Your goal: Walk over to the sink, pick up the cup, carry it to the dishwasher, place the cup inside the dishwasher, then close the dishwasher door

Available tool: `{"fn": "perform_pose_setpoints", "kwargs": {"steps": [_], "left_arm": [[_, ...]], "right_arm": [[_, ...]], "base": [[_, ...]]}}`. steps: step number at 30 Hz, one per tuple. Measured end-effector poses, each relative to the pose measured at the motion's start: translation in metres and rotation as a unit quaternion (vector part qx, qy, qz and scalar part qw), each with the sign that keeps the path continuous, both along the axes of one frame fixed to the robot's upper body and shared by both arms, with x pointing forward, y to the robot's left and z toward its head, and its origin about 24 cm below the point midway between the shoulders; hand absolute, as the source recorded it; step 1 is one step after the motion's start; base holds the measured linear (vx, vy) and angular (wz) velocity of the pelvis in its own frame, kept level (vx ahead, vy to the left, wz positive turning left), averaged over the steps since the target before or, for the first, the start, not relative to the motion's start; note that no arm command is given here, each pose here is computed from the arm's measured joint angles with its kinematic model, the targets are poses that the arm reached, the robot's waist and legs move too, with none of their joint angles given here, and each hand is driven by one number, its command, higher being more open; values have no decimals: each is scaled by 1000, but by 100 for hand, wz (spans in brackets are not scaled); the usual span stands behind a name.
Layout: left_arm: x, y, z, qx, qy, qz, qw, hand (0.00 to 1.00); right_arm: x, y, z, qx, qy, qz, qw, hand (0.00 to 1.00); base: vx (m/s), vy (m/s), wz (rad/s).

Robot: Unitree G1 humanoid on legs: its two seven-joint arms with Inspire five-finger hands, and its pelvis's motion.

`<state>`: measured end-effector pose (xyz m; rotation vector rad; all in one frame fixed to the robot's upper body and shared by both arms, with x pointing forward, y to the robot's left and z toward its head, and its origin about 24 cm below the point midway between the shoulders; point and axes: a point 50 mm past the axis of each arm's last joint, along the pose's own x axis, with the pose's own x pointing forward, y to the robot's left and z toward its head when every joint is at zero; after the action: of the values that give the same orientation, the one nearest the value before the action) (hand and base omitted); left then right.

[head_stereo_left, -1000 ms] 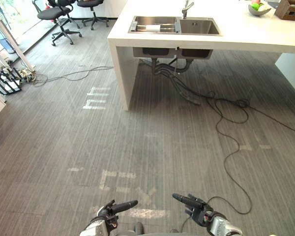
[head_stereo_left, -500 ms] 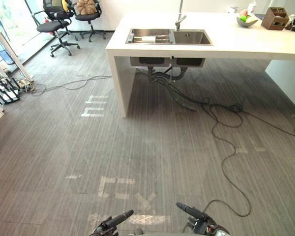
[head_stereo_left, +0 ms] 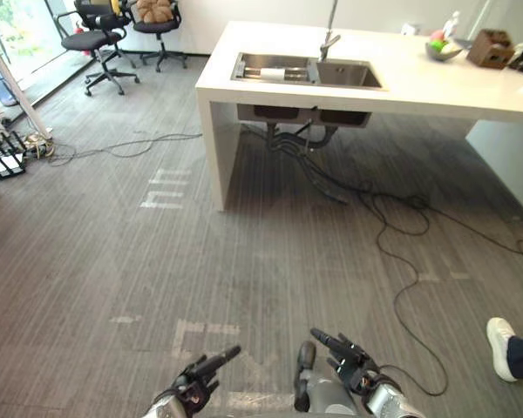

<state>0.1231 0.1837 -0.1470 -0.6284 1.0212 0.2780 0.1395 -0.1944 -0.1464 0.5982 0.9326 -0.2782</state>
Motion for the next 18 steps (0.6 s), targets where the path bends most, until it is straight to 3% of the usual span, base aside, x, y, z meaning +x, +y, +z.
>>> {"fn": "perform_pose_setpoints", "kwargs": {"steps": [3,4,11,18], "left_arm": [[-10,-3,-1,-4,-4,17,1000,100],[-26,-3,-5,-3,8,31,999,100],[5,-4,7,1,-76,79,994,100],[22,-23,22,-9,-130,70,989,100]], "right_arm": [[0,-2,1,2,3,3,1000,100],[-4,-2,-1,3,9,5,1000,100],[-22,-8,-8,-9,55,25,998,100],[-17,-16,-3,-16,34,12,999,100]], "base": [[555,-199,21],[765,-316,26],[629,-183,-30],[445,119,-41]]}}
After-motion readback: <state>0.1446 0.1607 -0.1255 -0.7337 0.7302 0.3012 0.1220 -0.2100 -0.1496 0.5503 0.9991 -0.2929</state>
